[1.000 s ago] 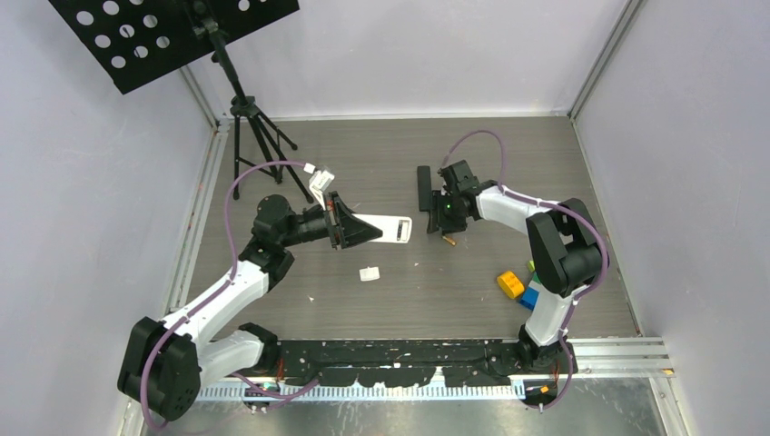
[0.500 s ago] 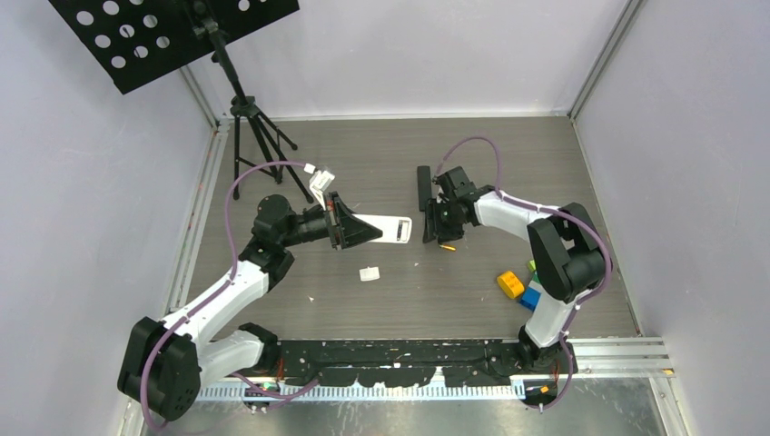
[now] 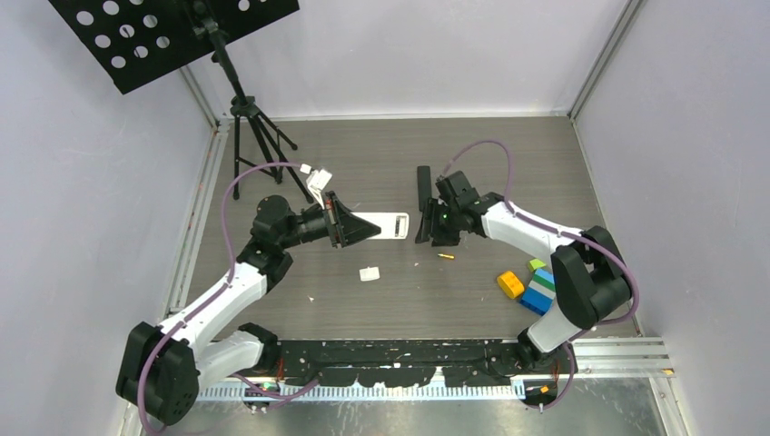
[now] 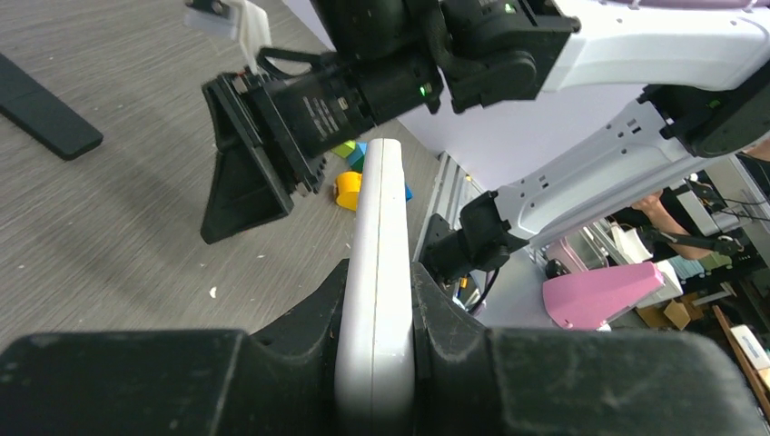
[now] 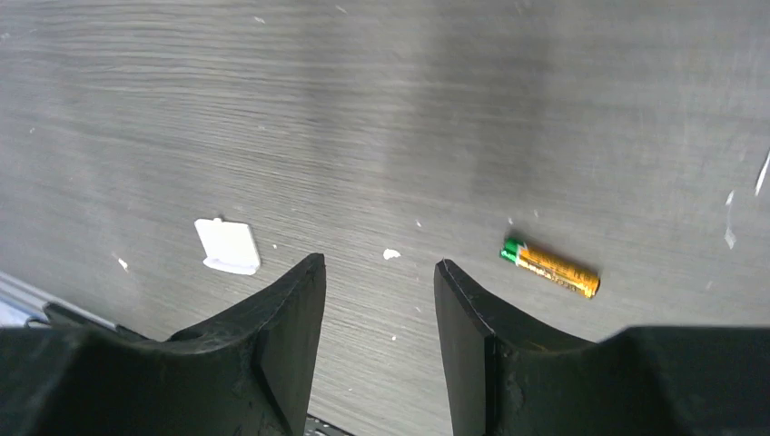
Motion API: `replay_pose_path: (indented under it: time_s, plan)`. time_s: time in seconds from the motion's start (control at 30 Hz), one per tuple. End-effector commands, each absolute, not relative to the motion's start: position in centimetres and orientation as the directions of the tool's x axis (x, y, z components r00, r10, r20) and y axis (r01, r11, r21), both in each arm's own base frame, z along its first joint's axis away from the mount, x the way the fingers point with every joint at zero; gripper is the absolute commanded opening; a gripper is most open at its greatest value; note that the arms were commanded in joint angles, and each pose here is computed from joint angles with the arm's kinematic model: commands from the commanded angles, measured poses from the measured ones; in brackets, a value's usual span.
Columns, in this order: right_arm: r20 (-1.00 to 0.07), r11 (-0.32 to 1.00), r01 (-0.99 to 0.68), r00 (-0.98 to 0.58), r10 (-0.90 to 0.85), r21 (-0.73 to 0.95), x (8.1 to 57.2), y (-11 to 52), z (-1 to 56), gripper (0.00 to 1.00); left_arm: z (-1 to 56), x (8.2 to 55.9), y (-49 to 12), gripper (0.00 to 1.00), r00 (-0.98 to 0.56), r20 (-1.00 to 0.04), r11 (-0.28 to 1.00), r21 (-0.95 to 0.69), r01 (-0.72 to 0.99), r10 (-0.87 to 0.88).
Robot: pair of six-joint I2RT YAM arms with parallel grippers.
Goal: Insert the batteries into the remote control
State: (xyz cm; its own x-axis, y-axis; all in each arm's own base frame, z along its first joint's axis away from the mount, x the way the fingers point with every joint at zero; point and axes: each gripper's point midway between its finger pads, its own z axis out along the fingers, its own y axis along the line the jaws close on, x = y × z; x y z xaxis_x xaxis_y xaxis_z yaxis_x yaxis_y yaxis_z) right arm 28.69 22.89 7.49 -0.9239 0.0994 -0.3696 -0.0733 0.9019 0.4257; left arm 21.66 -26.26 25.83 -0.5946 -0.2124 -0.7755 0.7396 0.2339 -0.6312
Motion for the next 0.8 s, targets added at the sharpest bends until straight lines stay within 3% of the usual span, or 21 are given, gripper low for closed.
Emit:
replay_pose_path:
  time_s: [0.0, 0.17, 0.47, 0.77]
  plan:
    - [-0.29, 0.897, 0.205, -0.898, 0.331, 0.391, 26.9, 21.7, 5.9, 0.53, 27.5, 22.7, -25.8, 0.0, -0.531, -0.809, 0.284, -0.587, 0.758, -0.254]
    - [-0.239, 0.814, 0.369, -0.828, 0.507, 0.447, 25.3, 22.3, 5.1, 0.53, 27.2, 23.1, -25.5, 0.0, -0.523, -0.811, 0.317, -0.584, 0.747, -0.263]
    - [-0.303, 0.763, 0.524, -0.709, 0.637, 0.379, 25.9, 19.3, 3.0, 0.6, 26.9, 23.0, -25.3, 0.0, -0.517, -0.815, 0.323, -0.579, 0.749, -0.262]
    - [-0.403, 0.677, 0.667, -0.552, 0.73, 0.311, 28.7, 16.2, 2.7, 0.61, 26.9, 23.1, -25.3, 0.0, -0.514, -0.816, 0.326, -0.578, 0.749, -0.265]
